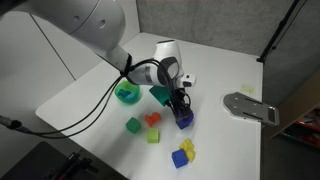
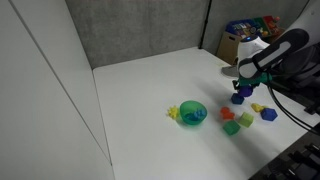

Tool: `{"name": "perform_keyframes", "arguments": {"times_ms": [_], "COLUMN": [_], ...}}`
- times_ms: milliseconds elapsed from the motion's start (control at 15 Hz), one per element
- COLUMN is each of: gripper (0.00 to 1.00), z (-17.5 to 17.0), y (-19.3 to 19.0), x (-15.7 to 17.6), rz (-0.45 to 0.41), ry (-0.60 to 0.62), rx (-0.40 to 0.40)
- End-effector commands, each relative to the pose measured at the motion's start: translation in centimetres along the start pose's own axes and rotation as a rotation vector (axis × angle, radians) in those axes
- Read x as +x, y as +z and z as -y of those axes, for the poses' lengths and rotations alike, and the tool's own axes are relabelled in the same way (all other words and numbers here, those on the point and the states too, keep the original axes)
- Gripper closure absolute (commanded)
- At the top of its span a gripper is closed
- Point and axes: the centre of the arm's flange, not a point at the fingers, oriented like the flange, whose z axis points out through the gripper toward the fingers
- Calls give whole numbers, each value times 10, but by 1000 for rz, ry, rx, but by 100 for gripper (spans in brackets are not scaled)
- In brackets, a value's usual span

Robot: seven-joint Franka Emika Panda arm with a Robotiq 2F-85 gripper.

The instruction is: Move the purple ball from the bowl to the dark blue block

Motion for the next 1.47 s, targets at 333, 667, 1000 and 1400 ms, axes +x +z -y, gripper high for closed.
{"name": "perform_keyframes", "arguments": {"times_ms": [333,667,1000,1400], "gripper": [57,57,8,0], "z": [22,26,27,24], "y": [-4,4,3,-10], "x": [6,6,6,2], "rz": [-29,-24,-27,-40], "ry": [-6,-14,-15,-17], "rx": [-3,-7,-8,9]}}
